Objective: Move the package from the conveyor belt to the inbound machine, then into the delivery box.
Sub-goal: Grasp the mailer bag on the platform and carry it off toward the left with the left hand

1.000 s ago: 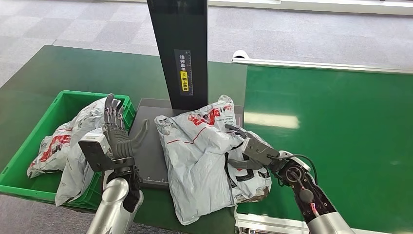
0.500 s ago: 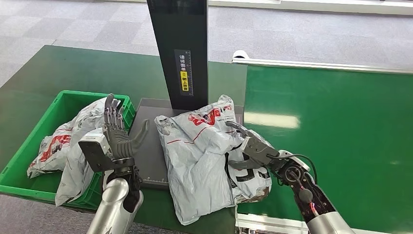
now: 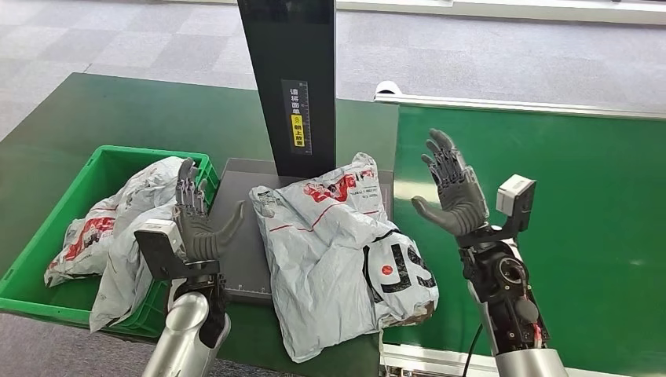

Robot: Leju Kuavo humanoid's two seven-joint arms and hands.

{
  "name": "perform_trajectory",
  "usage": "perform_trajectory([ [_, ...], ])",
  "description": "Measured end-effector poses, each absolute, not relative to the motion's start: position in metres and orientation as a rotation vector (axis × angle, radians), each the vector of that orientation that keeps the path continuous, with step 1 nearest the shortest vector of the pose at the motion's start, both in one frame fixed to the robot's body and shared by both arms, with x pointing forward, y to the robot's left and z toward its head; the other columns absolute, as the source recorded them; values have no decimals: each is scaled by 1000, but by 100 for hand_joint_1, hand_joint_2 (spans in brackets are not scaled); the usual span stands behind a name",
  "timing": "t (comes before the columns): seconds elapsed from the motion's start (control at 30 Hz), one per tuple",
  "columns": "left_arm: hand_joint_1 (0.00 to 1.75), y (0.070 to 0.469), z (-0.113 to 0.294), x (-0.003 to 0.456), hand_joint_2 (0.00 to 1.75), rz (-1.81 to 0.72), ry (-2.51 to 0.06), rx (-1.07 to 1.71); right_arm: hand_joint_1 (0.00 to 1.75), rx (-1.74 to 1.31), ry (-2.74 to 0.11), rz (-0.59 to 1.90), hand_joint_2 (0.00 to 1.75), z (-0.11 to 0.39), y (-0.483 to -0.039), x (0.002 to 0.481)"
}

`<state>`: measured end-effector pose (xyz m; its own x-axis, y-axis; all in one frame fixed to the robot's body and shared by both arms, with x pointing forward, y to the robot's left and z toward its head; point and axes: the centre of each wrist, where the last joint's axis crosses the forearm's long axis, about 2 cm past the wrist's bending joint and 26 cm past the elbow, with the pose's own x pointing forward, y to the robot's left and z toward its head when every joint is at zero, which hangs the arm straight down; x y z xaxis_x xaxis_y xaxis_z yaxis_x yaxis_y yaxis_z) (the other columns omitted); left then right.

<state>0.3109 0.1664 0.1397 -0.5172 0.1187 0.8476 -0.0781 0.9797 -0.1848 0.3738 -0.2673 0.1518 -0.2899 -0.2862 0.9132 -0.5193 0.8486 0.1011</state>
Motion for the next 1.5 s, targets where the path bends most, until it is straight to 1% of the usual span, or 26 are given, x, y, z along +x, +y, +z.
perform_trajectory([
  [0.23, 0, 163, 138, 310, 175, 212, -2090, -79, 0, 622, -1927, 134, 175, 156, -275, 376],
  [0.37, 0, 160, 138, 309, 175, 104, -2104, -109, 0, 627, -1927, 100, 175, 156, -277, 376],
  [0.43, 0, 157, 138, 309, 175, -45, -2130, -35, 0, 626, -1925, 95, 175, 156, -277, 376],
  [0.53, 0, 148, 140, 309, 175, -396, -2148, 186, 0, 623, -1921, 96, 175, 157, -277, 378],
  [0.6, 0, 138, 138, 308, 175, -614, -2113, 266, 0, 626, -1918, 102, 175, 159, -277, 381],
  [0.8, 0, 116, 121, 309, 175, -1073, -1921, 290, 0, 628, -1902, 120, 175, 163, -276, 393],
  [0.9, 0, 114, 108, 309, 175, -1206, -1809, 271, 0, 624, -1895, 124, 175, 163, -275, 396],
  [1.13, 0, 114, 95, 316, 175, -1345, -1662, 211, 0, 614, -1877, 137, 175, 161, -272, 398],
  [1.17, 37, 114, 95, 317, 175, -1359, -1644, 200, 0, 612, -1875, 139, 175, 161, -271, 398],
  [1.27, 159, 114, 93, 320, 175, -1384, -1610, 177, 0, 606, -1869, 142, 175, 159, -270, 398],
  [1.3, 166, 114, 91, 320, 175, -1389, -1601, 171, 0, 603, -1868, 141, 175, 158, -269, 398],
  [1.33, 168, 115, 90, 320, 175, -1394, -1597, 168, 0, 601, -1867, 141, 175, 158, -269, 398],
  [1.4, 174, 115, 88, 319, 87, -1394, -1615, 186, 0, 593, -1863, 140, 175, 156, -269, 397],
  [1.47, 175, 116, 87, 317, 0, -1386, -1659, 230, 0, 587, -1861, 136, 175, 154, -269, 395],
  [1.5, 175, 116, 85, 316, 0, -1380, -1683, 257, 0, 585, -1860, 133, 175, 153, -270, 393],
])
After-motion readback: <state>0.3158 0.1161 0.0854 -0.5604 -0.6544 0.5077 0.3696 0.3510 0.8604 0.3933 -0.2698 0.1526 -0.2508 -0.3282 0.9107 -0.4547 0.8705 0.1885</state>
